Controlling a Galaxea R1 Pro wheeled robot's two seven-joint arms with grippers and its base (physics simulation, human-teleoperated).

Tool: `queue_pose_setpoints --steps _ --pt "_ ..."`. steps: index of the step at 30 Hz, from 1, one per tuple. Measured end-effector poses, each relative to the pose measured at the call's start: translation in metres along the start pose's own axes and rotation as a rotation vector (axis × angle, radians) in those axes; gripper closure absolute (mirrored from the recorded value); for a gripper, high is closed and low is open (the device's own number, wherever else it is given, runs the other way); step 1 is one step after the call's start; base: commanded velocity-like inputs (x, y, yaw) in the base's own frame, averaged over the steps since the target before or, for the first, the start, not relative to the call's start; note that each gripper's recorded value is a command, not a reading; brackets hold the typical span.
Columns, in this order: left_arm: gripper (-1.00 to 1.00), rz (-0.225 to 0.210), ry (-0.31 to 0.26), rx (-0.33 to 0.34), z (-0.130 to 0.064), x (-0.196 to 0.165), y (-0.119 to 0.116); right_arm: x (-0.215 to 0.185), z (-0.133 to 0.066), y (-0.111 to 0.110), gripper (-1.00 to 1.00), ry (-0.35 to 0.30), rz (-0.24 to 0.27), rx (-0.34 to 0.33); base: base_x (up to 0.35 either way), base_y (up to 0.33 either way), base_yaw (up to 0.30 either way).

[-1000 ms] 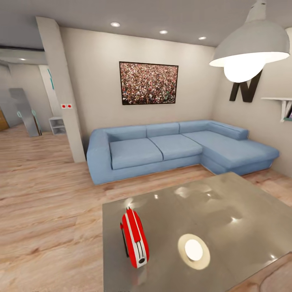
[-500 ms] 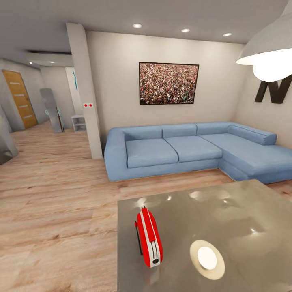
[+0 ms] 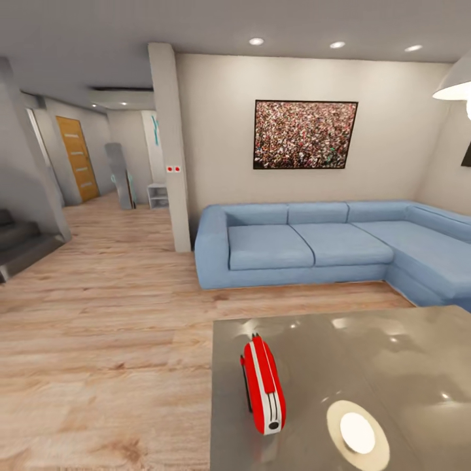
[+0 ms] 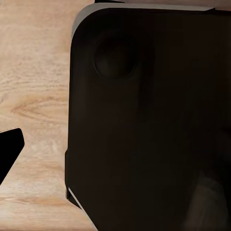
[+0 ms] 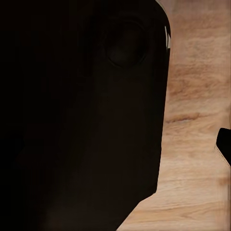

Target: Turn on the radio receiver that's on the table in the living room.

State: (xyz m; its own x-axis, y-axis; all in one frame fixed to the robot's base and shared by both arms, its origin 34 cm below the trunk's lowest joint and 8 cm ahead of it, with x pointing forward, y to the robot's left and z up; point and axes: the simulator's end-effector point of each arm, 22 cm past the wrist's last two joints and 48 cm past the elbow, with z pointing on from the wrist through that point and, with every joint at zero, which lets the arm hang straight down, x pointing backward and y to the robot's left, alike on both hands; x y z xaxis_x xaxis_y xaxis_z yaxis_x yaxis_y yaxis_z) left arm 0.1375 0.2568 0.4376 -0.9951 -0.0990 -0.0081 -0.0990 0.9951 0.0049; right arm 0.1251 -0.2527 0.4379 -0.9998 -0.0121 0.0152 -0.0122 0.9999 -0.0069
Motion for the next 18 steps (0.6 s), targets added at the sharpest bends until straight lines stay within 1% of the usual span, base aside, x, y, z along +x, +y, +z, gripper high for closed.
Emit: queue_pose_setpoints --steps 5,18 --pt "-1.0 0.0 0.0 0.0 0.0 -0.0001 0.0 -0.0001 0.0 0.0 -1.0 0.0 0.0 0.0 0.0 0.0 0.238" --pt "-1.0 0.0 0.0 0.001 0.0 0.0002 -0.0003 0.0 0.0 0.0001 -1.0 0.0 0.0 0.0 0.0 0.0 0.015"
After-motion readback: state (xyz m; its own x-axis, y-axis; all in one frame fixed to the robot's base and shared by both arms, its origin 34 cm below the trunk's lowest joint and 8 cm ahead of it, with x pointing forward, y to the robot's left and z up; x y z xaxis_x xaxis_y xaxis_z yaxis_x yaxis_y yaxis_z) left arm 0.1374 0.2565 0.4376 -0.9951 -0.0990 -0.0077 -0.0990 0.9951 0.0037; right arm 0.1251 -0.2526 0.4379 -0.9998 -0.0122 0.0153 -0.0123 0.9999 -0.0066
